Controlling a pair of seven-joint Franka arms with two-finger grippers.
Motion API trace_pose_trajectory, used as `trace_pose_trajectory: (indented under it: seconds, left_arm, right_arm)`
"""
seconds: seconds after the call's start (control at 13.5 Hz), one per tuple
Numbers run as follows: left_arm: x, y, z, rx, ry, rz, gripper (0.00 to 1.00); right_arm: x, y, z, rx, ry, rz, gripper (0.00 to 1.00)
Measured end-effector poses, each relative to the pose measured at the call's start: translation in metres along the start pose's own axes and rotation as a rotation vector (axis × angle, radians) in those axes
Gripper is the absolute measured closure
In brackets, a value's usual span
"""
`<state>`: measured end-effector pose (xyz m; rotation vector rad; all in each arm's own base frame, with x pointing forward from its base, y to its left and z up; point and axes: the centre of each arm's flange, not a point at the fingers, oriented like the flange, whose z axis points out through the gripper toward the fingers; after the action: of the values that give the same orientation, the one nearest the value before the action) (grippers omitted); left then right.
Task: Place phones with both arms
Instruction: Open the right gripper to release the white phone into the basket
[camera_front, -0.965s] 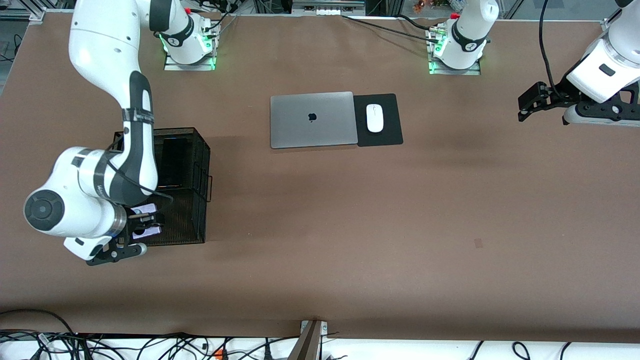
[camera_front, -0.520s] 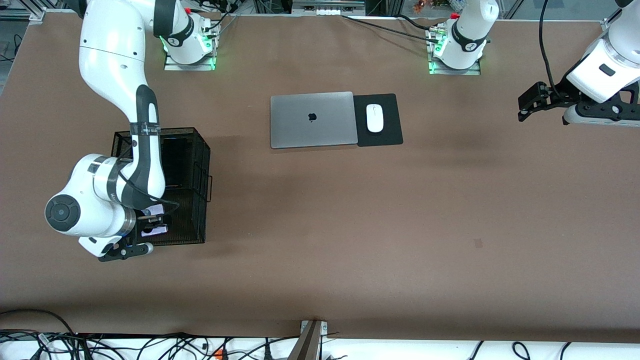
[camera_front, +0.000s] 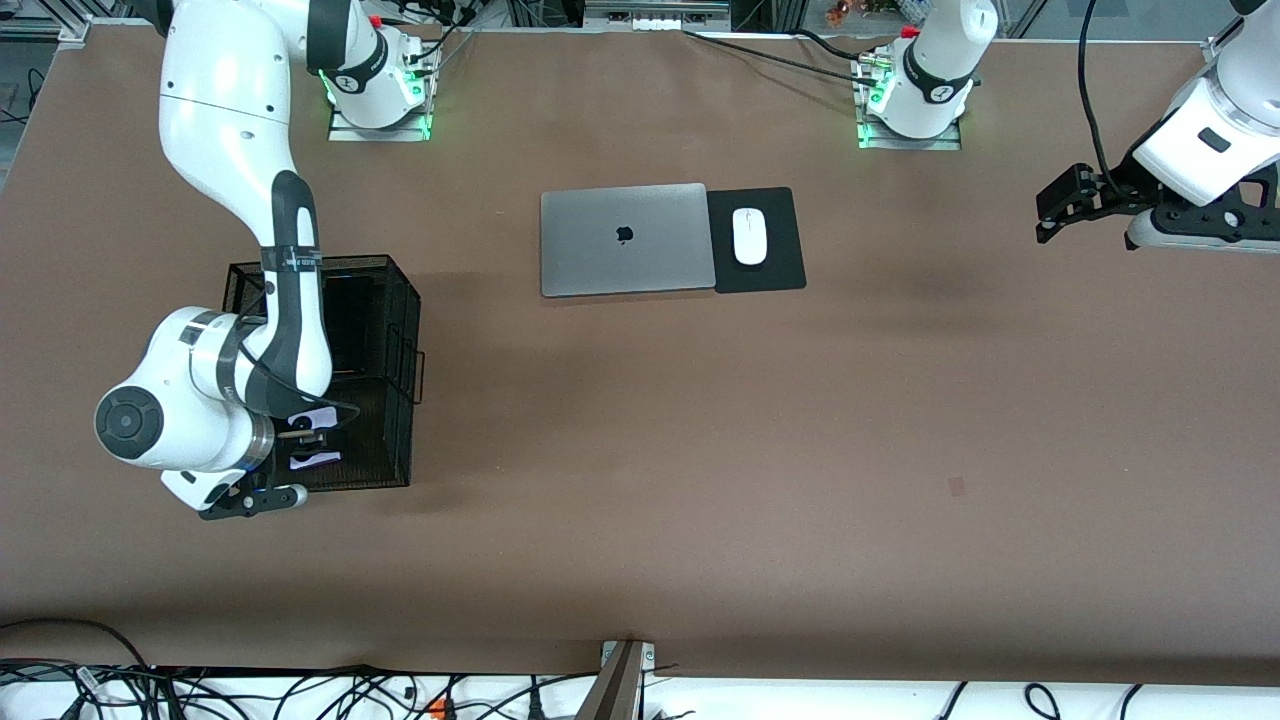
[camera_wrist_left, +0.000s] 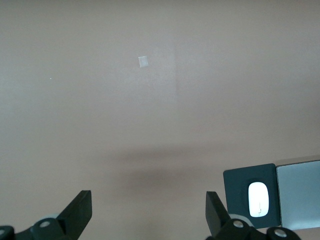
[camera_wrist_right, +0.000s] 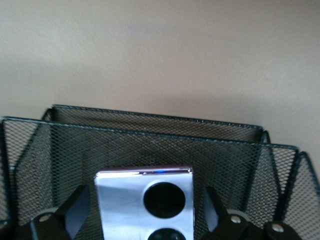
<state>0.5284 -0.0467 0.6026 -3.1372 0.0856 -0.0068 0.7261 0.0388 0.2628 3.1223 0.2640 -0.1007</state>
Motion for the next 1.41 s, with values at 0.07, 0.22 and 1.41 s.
trace_pose_trajectory:
  seconds: [0.07, 0.22, 1.41]
  left_arm:
    - [0.0, 0.0, 0.0, 0.0, 0.0, 0.0, 0.0]
    - [0.0, 0.0, 0.0, 0.0, 0.0, 0.0, 0.0]
    - [0.0, 0.0, 0.0, 0.0, 0.0, 0.0, 0.0]
  right_arm:
    - [0.001, 0.0, -0.01, 0.003, 0.009, -0.001, 0.0]
    - [-0.002, 0.007, -0.038, 0.013, 0.002, 0.007, 0.0]
    - [-0.124, -0.005, -0.238, -0.024, -0.066, 0.068, 0.0]
